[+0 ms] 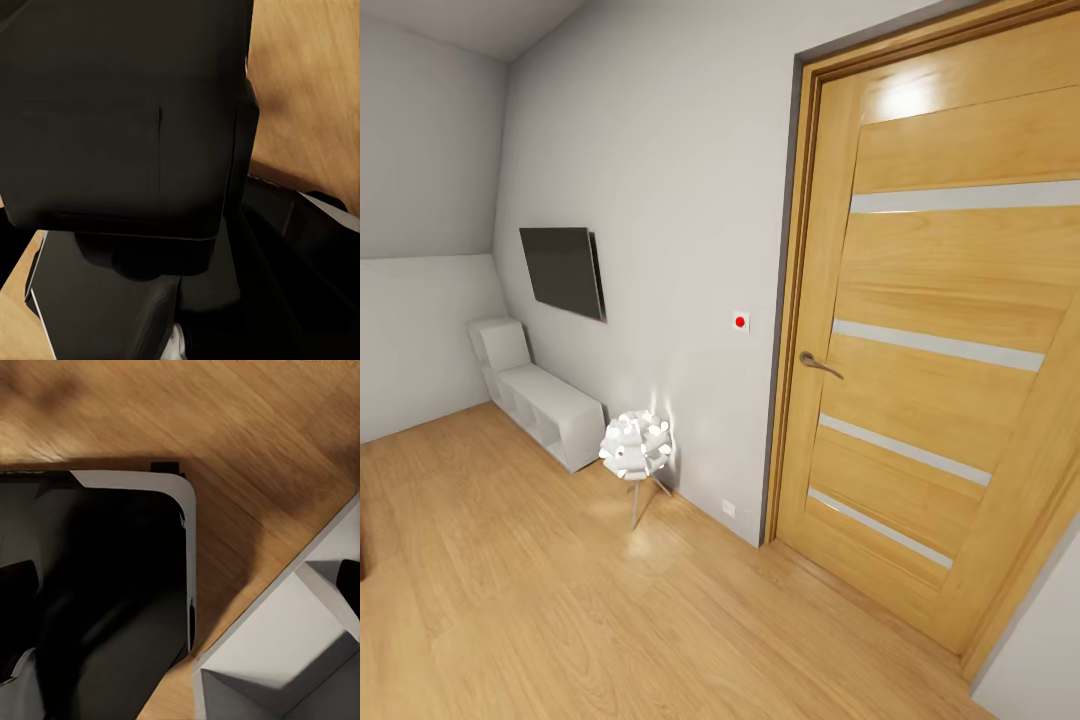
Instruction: Attach the digital camera to the camera tripod in the bedroom.
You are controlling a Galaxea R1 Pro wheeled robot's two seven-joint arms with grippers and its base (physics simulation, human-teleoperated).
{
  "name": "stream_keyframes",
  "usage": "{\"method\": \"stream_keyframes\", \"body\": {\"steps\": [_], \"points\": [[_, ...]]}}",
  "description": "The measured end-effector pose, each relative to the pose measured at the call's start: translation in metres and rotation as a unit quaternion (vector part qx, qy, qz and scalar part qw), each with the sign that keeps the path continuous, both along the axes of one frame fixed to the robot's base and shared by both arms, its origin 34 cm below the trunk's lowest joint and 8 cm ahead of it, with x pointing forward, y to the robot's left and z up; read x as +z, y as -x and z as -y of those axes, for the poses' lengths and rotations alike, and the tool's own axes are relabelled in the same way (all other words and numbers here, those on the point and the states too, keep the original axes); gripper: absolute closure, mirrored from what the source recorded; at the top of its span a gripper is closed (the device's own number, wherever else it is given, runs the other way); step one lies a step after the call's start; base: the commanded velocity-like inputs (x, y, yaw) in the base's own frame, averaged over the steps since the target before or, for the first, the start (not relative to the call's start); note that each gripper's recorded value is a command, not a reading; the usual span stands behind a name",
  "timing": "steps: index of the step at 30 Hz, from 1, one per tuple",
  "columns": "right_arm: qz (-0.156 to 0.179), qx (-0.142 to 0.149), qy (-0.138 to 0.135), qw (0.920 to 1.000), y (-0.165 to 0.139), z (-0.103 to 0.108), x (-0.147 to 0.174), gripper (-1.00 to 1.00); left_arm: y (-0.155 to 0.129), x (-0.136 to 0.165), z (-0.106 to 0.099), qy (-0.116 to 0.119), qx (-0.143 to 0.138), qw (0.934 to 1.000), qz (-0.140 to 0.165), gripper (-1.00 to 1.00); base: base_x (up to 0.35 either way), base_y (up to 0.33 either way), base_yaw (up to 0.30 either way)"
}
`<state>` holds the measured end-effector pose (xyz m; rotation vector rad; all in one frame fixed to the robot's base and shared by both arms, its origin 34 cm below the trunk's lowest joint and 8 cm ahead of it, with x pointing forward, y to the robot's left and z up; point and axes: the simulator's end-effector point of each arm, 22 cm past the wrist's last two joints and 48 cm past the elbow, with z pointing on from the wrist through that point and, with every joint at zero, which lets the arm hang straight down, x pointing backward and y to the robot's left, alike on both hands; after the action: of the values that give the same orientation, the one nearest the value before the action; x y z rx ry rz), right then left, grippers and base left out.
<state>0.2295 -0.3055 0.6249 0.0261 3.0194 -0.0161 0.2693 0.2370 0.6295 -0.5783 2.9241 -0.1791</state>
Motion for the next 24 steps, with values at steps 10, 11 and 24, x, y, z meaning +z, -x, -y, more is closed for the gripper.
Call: {"method": "stream_keyframes", "body": {"steps": [10,11,24], "points": [[0.003,0.003,0.001,1.0000,-0.0019,0.0001,0.0005,-1.00,-0.0021,0.0008,0.0018,0.001,0.000,1.0000,0.003,1.00,0.000,0.000,0.101],[0.003,0.003,0.001,1.0000,-0.0019,0.0000,0.0005,-1.00,-0.0021,0.0008,0.0019,0.001,0.000,1.0000,0.003,1.00,0.000,0.000,0.026],[0.003,0.005,0.002,1.0000,-0.0018,0.0009,0.0006,-1.00,-0.0043,0.0012,0.0017,0.000,0.004,1.0000,0.008,1.00,0.000,0.000,0.180]]}}
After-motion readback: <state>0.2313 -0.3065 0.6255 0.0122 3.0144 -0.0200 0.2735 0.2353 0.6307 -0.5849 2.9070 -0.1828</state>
